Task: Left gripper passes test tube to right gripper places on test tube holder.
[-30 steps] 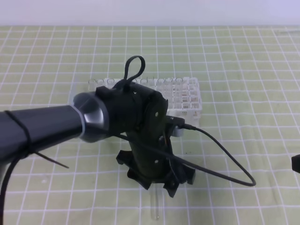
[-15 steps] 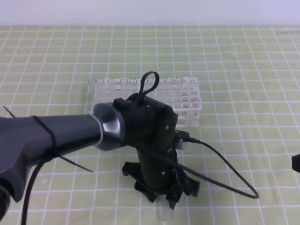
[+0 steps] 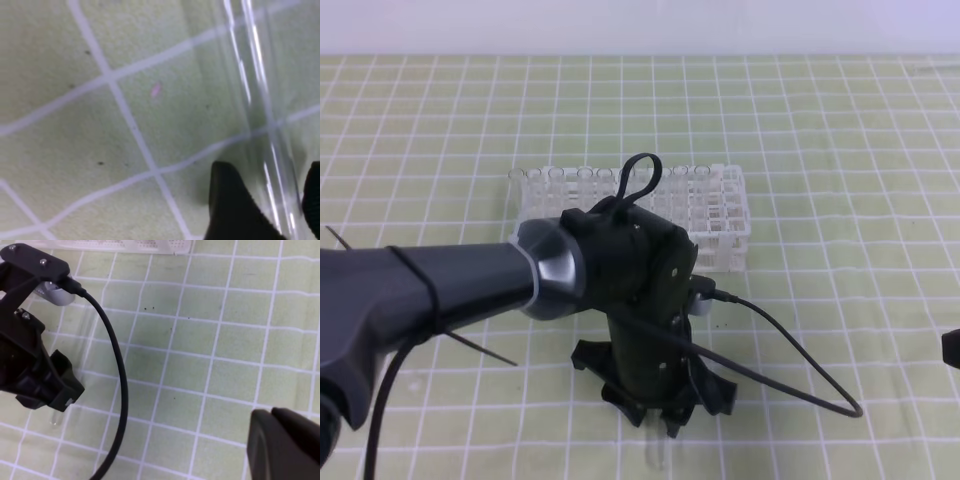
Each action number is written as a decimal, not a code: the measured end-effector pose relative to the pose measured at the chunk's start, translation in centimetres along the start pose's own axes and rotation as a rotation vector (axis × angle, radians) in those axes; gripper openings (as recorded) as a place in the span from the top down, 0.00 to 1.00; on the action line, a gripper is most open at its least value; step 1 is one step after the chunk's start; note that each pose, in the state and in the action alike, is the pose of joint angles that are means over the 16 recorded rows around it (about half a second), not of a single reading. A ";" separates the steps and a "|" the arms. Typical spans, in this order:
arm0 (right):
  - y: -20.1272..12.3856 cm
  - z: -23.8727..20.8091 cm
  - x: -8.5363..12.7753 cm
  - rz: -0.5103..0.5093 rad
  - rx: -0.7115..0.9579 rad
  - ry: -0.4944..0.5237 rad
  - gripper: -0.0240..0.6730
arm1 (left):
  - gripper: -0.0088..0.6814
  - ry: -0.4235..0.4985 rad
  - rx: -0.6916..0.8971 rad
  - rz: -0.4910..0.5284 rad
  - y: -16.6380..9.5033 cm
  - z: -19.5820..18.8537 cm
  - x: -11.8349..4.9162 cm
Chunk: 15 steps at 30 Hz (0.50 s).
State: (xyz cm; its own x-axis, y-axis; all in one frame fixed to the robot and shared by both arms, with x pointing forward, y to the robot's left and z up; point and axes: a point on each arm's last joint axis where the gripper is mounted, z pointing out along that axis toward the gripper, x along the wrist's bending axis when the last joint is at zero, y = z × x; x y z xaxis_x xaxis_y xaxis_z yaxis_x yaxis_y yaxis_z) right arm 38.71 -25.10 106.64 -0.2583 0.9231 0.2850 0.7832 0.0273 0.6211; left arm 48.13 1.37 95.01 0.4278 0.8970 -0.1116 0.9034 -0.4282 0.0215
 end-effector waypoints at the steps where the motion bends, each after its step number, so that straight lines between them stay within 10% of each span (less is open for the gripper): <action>1: 0.0 0.0 0.0 0.001 0.000 0.001 0.97 | 0.95 0.003 -0.001 0.000 0.0 0.0 0.0; 15: 0.0 0.0 0.1 0.006 0.000 0.006 0.97 | 0.95 0.047 0.011 0.017 0.1 0.4 0.4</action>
State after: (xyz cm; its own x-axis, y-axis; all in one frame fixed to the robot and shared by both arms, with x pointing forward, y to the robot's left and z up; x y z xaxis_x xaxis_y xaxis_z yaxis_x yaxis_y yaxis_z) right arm 38.69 -25.05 106.66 -0.2573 0.9207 0.2934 0.7849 0.0220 0.6193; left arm 48.34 1.65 94.55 0.4439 0.8937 -0.0645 0.8959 -0.4441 0.0120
